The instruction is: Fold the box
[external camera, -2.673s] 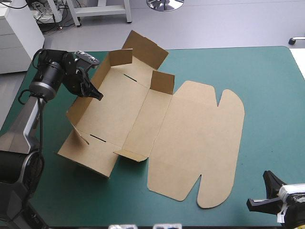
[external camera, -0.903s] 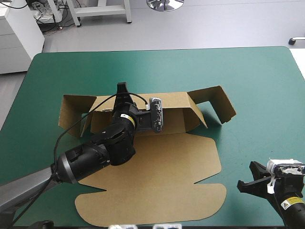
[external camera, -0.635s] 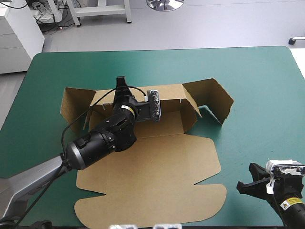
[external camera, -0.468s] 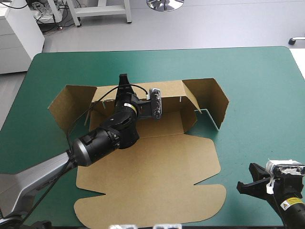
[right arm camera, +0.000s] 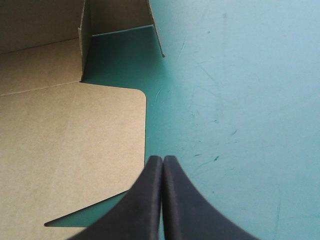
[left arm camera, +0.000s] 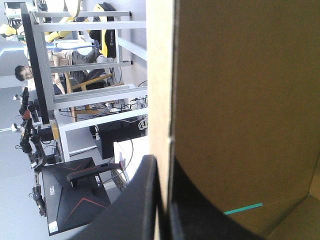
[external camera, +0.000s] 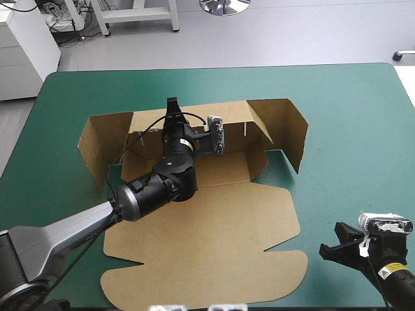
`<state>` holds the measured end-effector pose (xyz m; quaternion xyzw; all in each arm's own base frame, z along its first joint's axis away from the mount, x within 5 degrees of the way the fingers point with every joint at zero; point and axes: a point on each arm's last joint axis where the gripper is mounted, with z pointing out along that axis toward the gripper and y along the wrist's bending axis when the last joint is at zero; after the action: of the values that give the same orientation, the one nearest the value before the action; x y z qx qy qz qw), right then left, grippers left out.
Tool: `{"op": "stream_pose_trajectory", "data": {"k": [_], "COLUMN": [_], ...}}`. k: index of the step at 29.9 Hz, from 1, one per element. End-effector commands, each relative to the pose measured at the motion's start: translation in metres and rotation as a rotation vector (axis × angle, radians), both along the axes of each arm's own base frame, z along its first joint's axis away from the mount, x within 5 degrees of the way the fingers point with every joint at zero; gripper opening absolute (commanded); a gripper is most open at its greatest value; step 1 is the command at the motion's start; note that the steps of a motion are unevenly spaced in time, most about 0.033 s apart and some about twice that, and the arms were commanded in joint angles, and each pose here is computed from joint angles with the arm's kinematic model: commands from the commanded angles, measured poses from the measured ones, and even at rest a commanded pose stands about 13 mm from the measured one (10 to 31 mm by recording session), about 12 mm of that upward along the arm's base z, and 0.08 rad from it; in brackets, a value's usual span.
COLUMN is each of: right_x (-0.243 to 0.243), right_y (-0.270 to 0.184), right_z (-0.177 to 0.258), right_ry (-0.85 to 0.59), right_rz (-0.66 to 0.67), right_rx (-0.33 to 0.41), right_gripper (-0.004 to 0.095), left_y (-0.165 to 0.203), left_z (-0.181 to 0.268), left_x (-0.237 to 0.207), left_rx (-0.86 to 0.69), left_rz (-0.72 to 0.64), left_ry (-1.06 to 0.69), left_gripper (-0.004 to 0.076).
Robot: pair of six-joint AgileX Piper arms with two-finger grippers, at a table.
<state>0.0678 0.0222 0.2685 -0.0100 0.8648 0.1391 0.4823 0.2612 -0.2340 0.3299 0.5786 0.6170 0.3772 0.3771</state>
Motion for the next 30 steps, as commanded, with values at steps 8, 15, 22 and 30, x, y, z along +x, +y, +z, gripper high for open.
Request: {"op": "stream_pose_trajectory", "data": {"k": [8, 15, 22, 30], "right_x": [0.036, 0.109, 0.202, 0.298], "right_y": [0.003, 0.009, 0.023, 0.04], "right_z": [0.076, 0.137, 0.174, 0.185], "right_ry": [-0.124, -0.116, -0.095, -0.031], "right_rz": [0.016, 0.079, 0.181, 0.306], "right_rx": [-0.008, -0.091, -0.087, -0.047], "right_gripper": [-0.0015, -0.0017, -0.0017, -0.0017], "left_y": [0.004, 0.002, 0.001, 0.001], "left_z": [0.021, 0.023, 0.023, 0.024], "left_x": [-0.003, -0.002, -0.002, -0.002], "left_rx": [-0.03, -0.024, -0.023, -0.018], "left_rz": [-0.01, -0.027, -0.04, -0.05], "left_ry": [-0.075, -0.091, -0.098, -0.11], "left_gripper": [-0.001, -0.001, -0.001, -0.001]}}
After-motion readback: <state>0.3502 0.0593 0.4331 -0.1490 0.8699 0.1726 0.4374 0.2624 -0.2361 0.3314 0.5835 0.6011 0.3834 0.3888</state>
